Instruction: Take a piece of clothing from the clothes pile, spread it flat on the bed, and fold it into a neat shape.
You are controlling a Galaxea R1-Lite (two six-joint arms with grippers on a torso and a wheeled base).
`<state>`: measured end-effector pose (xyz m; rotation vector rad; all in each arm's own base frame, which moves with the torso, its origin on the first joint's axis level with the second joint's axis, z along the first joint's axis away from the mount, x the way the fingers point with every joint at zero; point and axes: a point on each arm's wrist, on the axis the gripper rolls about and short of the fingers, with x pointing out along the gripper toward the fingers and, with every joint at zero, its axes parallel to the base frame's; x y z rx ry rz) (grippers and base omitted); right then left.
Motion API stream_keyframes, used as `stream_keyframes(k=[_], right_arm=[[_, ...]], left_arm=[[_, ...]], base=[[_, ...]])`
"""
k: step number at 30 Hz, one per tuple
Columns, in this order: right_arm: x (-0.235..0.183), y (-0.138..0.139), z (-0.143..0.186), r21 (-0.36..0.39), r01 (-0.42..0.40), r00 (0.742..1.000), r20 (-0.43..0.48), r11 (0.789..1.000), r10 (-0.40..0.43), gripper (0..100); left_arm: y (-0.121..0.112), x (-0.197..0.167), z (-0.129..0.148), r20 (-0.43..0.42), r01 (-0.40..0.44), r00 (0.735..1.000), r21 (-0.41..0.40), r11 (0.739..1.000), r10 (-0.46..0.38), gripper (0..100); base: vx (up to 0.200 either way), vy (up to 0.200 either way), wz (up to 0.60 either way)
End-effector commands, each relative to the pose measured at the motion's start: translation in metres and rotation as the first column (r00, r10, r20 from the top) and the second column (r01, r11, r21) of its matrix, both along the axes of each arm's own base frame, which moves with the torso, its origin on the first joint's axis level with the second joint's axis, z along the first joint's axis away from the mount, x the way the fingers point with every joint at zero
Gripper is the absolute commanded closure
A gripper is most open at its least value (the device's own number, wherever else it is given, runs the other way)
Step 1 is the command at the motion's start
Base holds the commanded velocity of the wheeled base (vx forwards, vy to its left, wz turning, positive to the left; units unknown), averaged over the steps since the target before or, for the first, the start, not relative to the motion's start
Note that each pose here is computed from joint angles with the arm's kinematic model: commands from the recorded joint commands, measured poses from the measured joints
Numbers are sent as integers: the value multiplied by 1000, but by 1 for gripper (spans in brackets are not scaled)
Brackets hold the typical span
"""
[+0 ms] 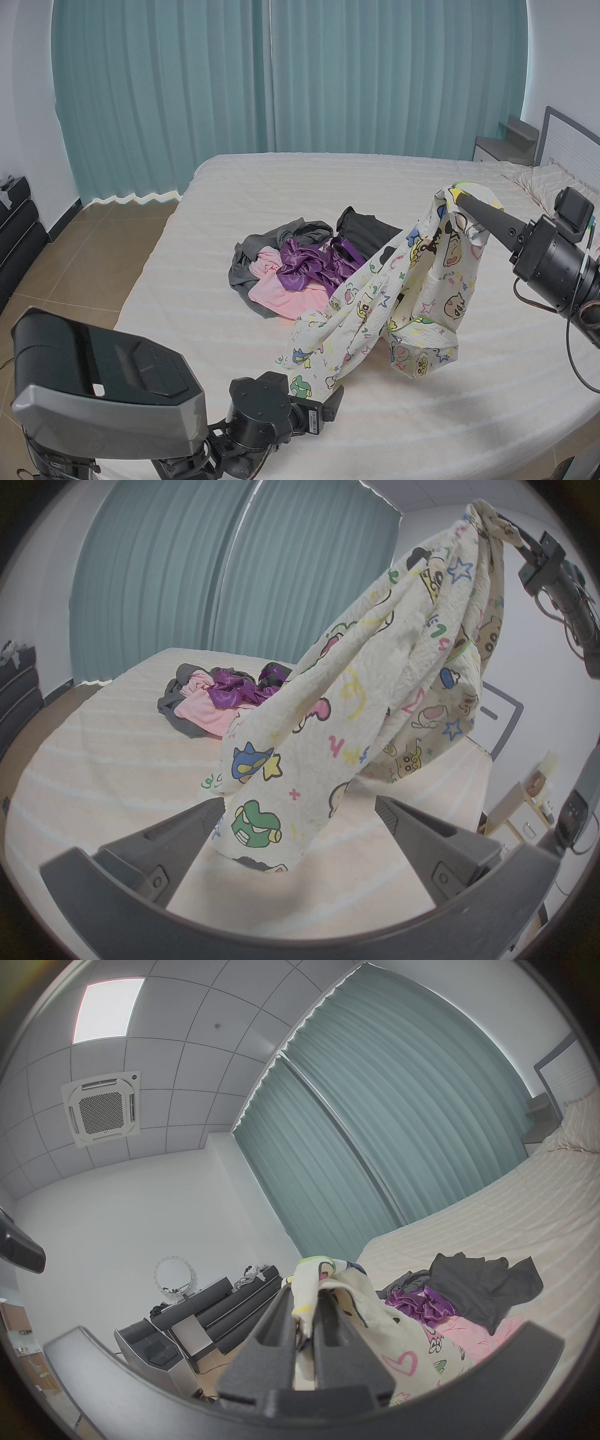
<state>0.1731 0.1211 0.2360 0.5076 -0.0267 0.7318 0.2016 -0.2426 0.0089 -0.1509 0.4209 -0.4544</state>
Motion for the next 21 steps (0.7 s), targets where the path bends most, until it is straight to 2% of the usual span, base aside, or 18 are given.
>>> stream_keyframes(k=[1, 8, 15, 21], right_arm=[[2, 1, 0, 1, 8, 1000, -4, 1000, -8, 100], [4, 1, 0, 1, 13, 1000, -7, 1000, -13, 100], [4, 3, 2, 6, 5, 1000, 0, 1000, -5, 100], [5, 3, 1, 6, 8, 1000, -3, 1000, -8, 100]], left_arm=[[-1, 0, -9, -19, -2, 1000, -7, 1000, 2, 0], [-4, -12, -15, -52, 36, 998, 6, 999, -35, 0], [-10, 12, -35, -47, -22, 999, 9, 1000, 22, 0], [-3, 25, -47, -60, -65, 996, 28, 997, 67, 0]], base=[[0, 0, 0], [0, 0, 0], [0, 0, 0], [0, 0, 0]])
